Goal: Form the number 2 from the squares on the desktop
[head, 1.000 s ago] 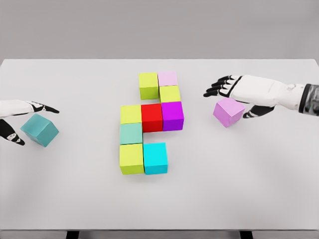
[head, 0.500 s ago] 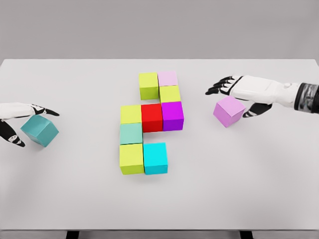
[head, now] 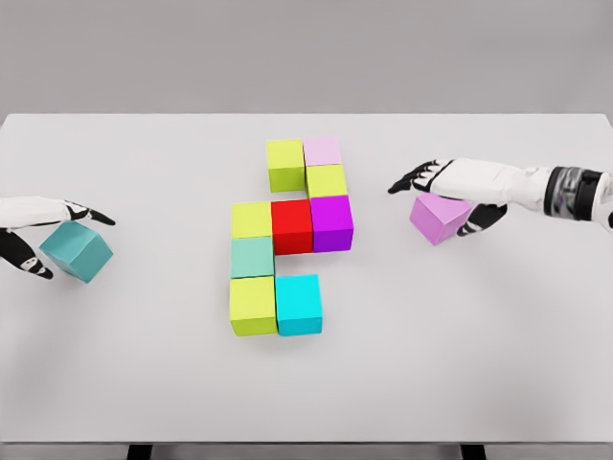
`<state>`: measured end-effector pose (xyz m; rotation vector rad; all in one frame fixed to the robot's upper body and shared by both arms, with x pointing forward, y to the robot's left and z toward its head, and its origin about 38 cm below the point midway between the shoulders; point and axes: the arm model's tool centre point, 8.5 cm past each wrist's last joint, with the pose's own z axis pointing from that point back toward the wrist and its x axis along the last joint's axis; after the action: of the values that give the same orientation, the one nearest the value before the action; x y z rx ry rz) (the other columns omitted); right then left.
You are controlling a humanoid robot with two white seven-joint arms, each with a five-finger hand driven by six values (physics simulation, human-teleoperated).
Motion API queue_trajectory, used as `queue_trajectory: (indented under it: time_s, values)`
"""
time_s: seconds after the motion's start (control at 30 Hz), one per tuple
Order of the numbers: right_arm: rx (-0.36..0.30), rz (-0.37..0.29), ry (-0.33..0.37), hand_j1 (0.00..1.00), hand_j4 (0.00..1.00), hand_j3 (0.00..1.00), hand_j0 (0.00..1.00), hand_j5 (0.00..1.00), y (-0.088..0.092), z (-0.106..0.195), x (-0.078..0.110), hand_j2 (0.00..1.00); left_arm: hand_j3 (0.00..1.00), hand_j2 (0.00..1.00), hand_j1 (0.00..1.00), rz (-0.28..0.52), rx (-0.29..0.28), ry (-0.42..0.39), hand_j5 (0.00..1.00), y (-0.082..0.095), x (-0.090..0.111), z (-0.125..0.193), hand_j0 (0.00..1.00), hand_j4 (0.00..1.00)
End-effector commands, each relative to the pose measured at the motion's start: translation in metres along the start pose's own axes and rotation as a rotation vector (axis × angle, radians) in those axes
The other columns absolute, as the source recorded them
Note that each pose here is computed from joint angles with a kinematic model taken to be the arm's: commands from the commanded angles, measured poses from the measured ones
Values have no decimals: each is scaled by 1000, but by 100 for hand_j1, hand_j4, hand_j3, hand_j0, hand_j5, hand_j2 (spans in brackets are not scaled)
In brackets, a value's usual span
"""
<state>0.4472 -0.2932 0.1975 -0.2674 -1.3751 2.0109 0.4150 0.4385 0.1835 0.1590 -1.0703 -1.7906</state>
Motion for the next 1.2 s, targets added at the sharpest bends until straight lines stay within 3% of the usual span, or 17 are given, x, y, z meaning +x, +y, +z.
queue_trajectory:
  time_s: [0.0,0.27,0.37,0.43,0.73,1.0,1.17]
  values:
    - [1,-20,6,100,100,100,100,100,4,-1,-3,100,92,92,92,-3,1,-1,92,1,1,-2,92,92]
    - [30,-49,27,100,100,100,100,100,12,-8,-15,100,82,82,82,-4,-4,-1,82,-1,1,-2,82,82]
    - [33,-60,45,100,100,100,100,100,13,-6,-21,100,76,76,76,-5,-6,-2,76,-1,1,-3,76,76]
    - [30,-59,45,100,100,100,100,100,11,-7,-22,100,67,67,67,-6,-6,-3,67,-1,2,-3,67,67]
    - [50,-65,68,100,100,100,100,100,13,-13,-30,100,48,48,48,-4,-13,-7,48,-4,2,-5,48,48]
    - [67,-54,79,100,100,100,100,100,15,-16,-32,100,49,49,49,1,12,-15,49,4,4,-5,49,49]
    - [82,-44,85,100,100,100,100,100,17,-19,-33,100,49,49,49,-39,39,-93,49,26,27,-33,49,49]
